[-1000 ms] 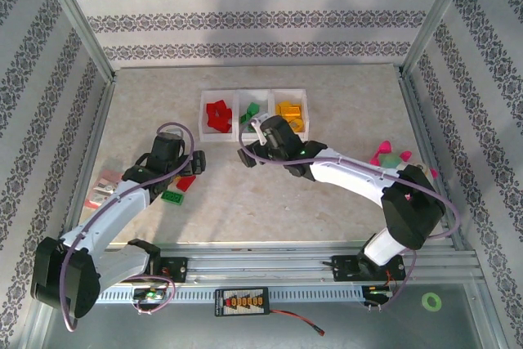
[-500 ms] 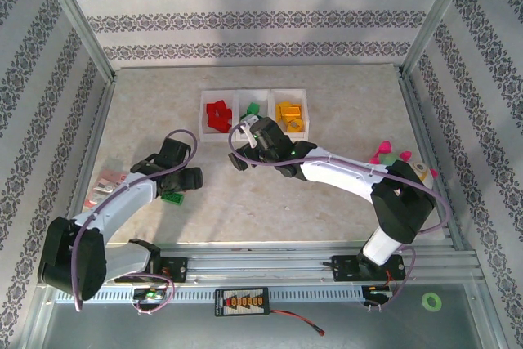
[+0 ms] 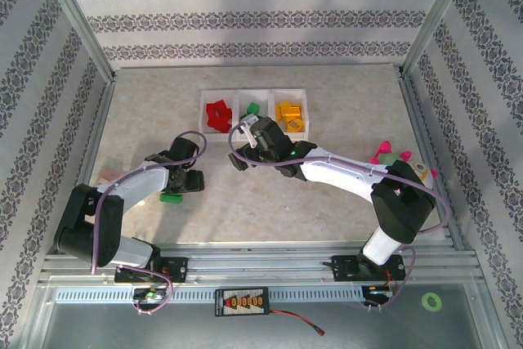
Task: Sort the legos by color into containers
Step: Pick up the lego from the middle-left of the table, then place the lego in the container, then pick up the lego from the bottom-left of the table, then place the lego in the container, then pick up the lego from the middle-left of the table.
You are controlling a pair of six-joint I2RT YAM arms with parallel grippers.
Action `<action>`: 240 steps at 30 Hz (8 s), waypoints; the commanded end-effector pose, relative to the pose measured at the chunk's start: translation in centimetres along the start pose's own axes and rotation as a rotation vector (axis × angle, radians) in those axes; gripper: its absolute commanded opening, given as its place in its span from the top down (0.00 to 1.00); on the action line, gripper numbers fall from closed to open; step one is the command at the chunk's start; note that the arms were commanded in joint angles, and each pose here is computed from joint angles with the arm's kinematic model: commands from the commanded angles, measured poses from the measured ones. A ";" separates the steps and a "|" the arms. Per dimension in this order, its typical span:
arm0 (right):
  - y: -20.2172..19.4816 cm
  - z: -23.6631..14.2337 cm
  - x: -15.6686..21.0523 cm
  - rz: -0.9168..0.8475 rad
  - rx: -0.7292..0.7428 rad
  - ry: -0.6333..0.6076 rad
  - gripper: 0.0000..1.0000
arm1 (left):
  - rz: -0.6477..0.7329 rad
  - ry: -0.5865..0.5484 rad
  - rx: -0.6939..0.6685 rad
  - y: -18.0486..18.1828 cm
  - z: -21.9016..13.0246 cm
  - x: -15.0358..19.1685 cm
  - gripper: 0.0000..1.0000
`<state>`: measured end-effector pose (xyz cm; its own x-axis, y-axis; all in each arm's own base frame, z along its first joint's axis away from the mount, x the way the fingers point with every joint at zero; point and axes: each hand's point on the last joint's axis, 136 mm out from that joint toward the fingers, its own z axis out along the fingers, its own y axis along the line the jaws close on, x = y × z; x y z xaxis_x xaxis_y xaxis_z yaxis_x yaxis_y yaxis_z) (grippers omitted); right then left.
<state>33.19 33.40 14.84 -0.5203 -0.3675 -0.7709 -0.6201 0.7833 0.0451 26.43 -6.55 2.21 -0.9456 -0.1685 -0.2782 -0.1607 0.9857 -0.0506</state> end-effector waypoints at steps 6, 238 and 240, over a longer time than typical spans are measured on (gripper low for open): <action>0.0 -0.4 -0.3 0.013 0.001 -0.017 0.02 | 0.012 -0.038 0.021 -0.9 0.7 -2.1 0.24; -4.2 2.7 -3.8 0.240 -0.007 -0.162 0.05 | -0.098 -0.017 -0.141 3.0 -0.2 -7.1 0.02; -4.0 2.8 -4.1 0.237 -0.014 -0.166 0.05 | -0.116 -0.009 -0.142 3.2 0.3 -6.8 0.03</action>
<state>39.34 32.39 14.69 -0.5633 -0.1181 -0.8178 -0.4899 0.8448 0.2154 33.14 -2.49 4.04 -0.9072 -0.2835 -0.3108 -0.3054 0.9519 0.0231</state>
